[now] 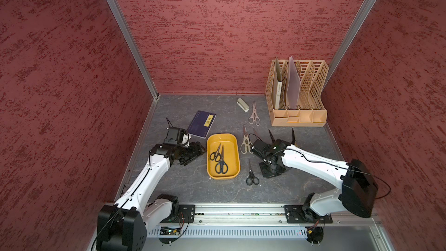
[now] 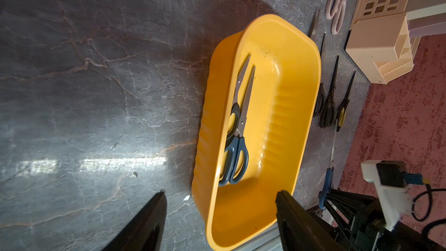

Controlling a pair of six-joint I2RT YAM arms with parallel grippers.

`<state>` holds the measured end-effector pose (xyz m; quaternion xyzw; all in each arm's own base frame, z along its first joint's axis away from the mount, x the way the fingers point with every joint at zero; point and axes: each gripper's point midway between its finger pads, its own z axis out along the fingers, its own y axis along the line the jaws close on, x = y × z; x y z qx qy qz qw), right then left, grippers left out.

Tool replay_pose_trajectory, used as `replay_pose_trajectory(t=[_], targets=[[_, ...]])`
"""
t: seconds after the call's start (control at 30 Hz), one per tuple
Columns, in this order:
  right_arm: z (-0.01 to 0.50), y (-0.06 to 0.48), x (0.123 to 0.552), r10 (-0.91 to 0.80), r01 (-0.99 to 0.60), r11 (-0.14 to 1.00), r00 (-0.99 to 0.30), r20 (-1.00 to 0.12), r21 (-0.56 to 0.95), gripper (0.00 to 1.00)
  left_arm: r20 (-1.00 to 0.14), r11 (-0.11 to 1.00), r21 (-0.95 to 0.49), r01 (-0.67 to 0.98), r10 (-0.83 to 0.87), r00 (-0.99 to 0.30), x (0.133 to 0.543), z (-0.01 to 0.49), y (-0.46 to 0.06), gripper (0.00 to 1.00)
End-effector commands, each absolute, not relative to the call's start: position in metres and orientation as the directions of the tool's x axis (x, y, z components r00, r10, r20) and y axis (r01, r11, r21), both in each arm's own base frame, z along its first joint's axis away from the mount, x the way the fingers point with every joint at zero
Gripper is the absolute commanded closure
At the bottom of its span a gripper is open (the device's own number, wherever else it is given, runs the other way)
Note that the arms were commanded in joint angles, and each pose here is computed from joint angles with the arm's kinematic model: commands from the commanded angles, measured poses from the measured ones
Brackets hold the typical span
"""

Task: Take the scissors out of the storage box
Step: Place the scissors at the center of the board.

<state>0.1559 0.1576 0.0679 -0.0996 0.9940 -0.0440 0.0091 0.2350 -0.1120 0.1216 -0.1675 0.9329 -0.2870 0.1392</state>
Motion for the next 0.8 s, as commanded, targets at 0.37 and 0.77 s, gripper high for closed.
replay_pose_trajectory(t=[0.37,0.77], targets=[[0.019,0.182,0.170,-0.136,-0.136,0.990,-0.990,-0.018,-0.035,0.94,-0.193,0.798,-0.549,-0.250,-0.411,-0.891,0.220,0.128,-0.103,0.25],[0.019,0.170,0.165,-0.102,-0.101,0.992,-0.995,-0.010,-0.074,0.70,-0.194,0.798,-0.546,-0.255,-0.416,-0.888,0.217,0.125,-0.102,0.24]])
